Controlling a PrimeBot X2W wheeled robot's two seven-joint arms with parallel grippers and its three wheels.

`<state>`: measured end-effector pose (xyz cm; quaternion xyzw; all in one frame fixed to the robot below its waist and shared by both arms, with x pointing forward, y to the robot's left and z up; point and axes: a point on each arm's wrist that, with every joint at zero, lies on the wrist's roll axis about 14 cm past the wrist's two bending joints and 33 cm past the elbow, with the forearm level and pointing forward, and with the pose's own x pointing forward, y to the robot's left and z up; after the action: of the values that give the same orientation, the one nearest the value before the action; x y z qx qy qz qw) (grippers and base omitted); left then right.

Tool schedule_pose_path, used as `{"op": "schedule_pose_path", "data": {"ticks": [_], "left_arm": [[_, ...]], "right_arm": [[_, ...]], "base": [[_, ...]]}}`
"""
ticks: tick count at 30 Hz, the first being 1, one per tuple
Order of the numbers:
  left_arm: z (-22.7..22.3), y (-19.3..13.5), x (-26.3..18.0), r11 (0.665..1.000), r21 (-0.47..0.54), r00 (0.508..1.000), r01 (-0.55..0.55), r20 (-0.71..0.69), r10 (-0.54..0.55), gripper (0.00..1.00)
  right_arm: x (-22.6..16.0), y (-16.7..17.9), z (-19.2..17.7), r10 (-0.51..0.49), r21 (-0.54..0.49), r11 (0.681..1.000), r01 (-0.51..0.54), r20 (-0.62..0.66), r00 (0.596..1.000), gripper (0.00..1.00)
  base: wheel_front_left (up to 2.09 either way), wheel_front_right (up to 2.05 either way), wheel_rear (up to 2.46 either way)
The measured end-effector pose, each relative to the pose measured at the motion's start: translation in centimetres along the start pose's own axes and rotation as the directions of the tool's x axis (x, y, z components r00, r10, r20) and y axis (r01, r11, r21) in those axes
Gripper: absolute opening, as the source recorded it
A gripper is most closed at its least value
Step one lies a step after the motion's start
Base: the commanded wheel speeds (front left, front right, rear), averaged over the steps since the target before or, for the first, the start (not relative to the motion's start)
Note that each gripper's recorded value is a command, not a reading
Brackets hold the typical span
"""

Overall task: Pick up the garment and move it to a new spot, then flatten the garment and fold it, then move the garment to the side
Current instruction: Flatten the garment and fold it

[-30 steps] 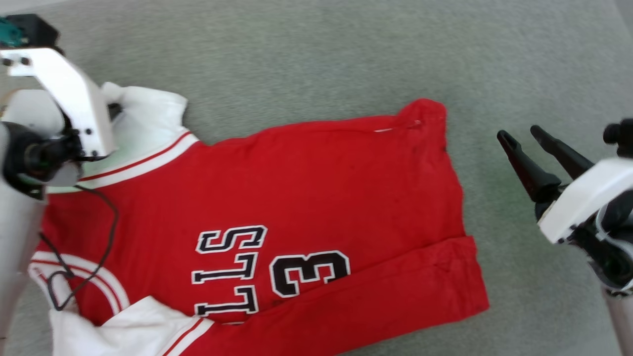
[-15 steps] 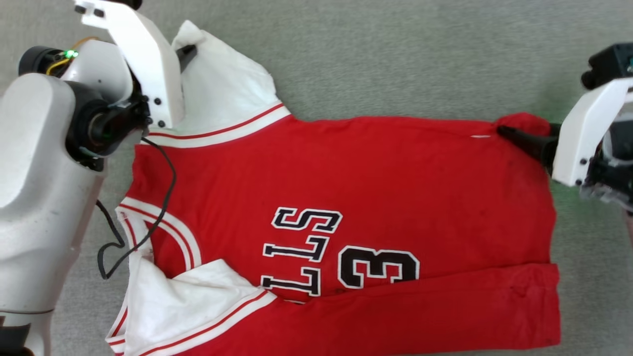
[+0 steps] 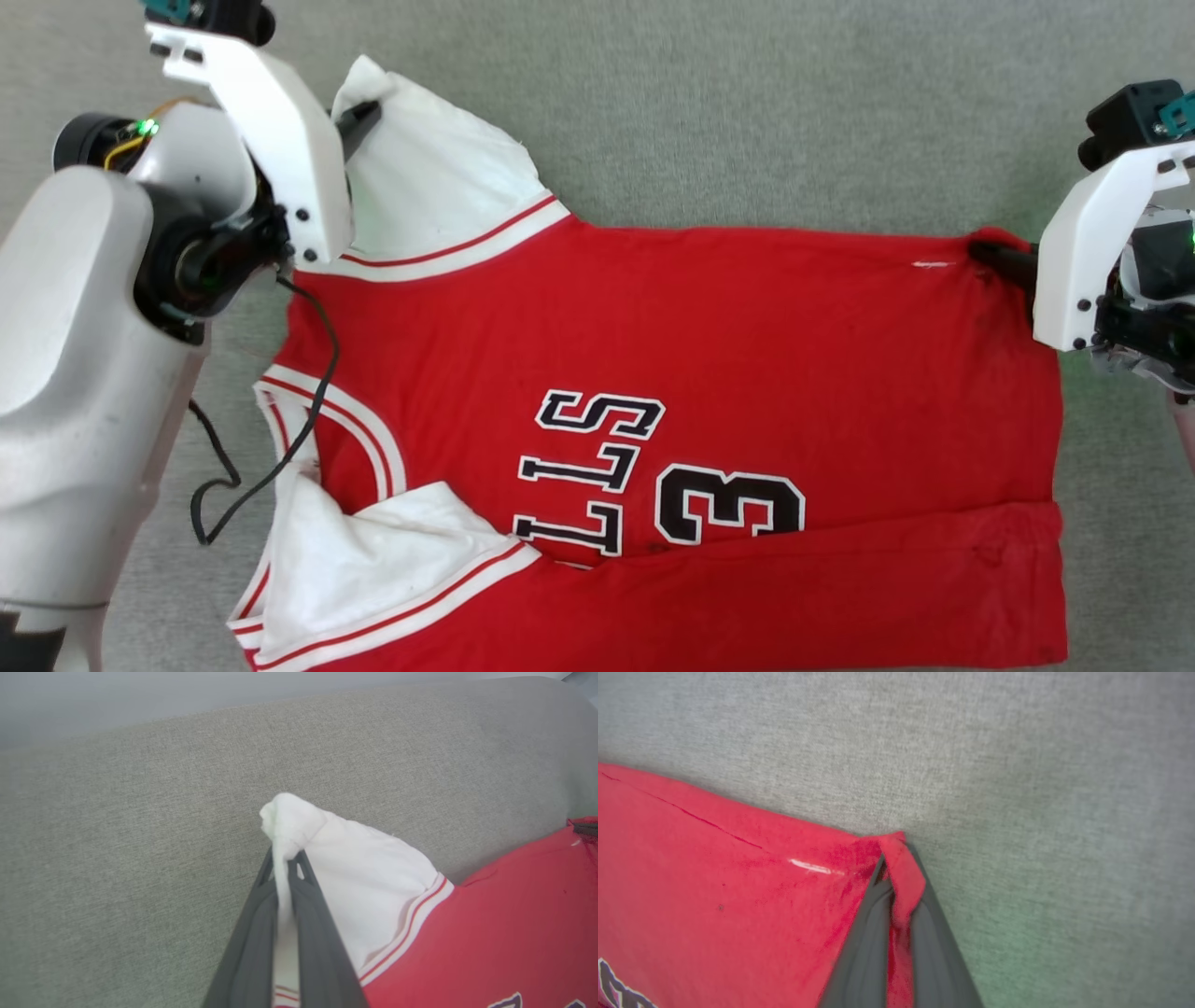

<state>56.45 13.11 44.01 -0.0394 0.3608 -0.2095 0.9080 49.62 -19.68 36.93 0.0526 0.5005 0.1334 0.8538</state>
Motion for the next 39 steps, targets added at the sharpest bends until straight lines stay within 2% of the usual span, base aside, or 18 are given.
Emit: {"op": "schedule_pose_path", "data": {"ticks": [5, 11, 18, 25, 26, 27, 28, 29, 33, 39], "left_arm": [[0.2, 0.3, -2.6, 0.999, -0.029, 0.998, -0.019, 0.067, 0.021, 0.0], [-1.9, 0.9, -6.9, 0.994, -0.096, 0.991, -0.056, 0.118, 0.067, 0.0], [-8.6, 0.1, -12.2, 0.974, -0.209, 0.989, -0.091, 0.098, 0.113, 0.0], [-16.7, -1.7, -14.4, 0.915, -0.386, 0.992, -0.114, -0.002, 0.122, 0.0], [-17.7, -2.1, -14.5, 0.908, -0.404, 0.993, -0.111, -0.016, 0.115, 0.0], [-18.6, -2.4, -14.6, 0.901, -0.419, 0.993, -0.112, -0.026, 0.111, 0.46], [-19.2, -2.8, -14.5, 0.893, -0.437, 0.994, -0.109, -0.032, 0.106, 0.8], [-19.9, -3.2, -14.4, 0.887, -0.449, 0.995, -0.104, -0.043, 0.095, 1.0], [-20.3, -4.2, -14.1, 0.889, -0.45, 0.996, -0.084, -0.001, 0.093, 1.0], [-15.6, -4.8, -14.4, 0.927, -0.371, 0.958, -0.055, 0.243, 0.154, 1.0]], "right_arm": [[-2.6, 0.3, 2.0, -0.015, -0.032, 0.999, 0.02, 0.137, 0.99, 0.0], [-6.3, 0.5, 0.9, -0.032, -0.033, 0.999, 0.04, 0.213, 0.977, 0.0], [-9.1, 1.2, -5.0, -0.041, 0.028, 0.999, 0.036, 0.215, 0.976, 0.0], [-9.9, 1.7, -10.6, -0.043, 0.106, 0.994, 0.022, 0.197, 0.979, 0.0], [-9.9, 1.7, -11.4, -0.047, 0.118, 0.993, 0.024, 0.193, 0.98, 0.37], [-9.9, 1.7, -12.1, -0.049, 0.132, 0.991, 0.023, 0.196, 0.979, 1.0], [-9.7, 1.7, -12.7, -0.052, 0.144, 0.989, 0.023, 0.196, 0.979, 1.0], [-9.6, 1.9, -13.4, -0.05, 0.155, 0.988, 0.02, 0.191, 0.98, 1.0], [-9.7, 2.0, -14.6, -0.056, 0.194, 0.981, 0.012, 0.226, 0.973, 1.0], [-12.1, 1.9, -13.1, -0.072, 0.206, 0.979, -0.003, 0.353, 0.933, 1.0]], "base": [[0.0, 0.0, 0.0], [0.0, 0.0, 0.0], [0.0, 0.0, 0.0], [0.0, 0.0, 0.0], [0.0, 0.0, 0.0], [0.0, 0.0, 0.0], [0.0, 0.0, 0.0], [0.0, 0.0, 0.0], [0.0, 0.0, 0.0], [0.0, 0.0, 0.0]]}}
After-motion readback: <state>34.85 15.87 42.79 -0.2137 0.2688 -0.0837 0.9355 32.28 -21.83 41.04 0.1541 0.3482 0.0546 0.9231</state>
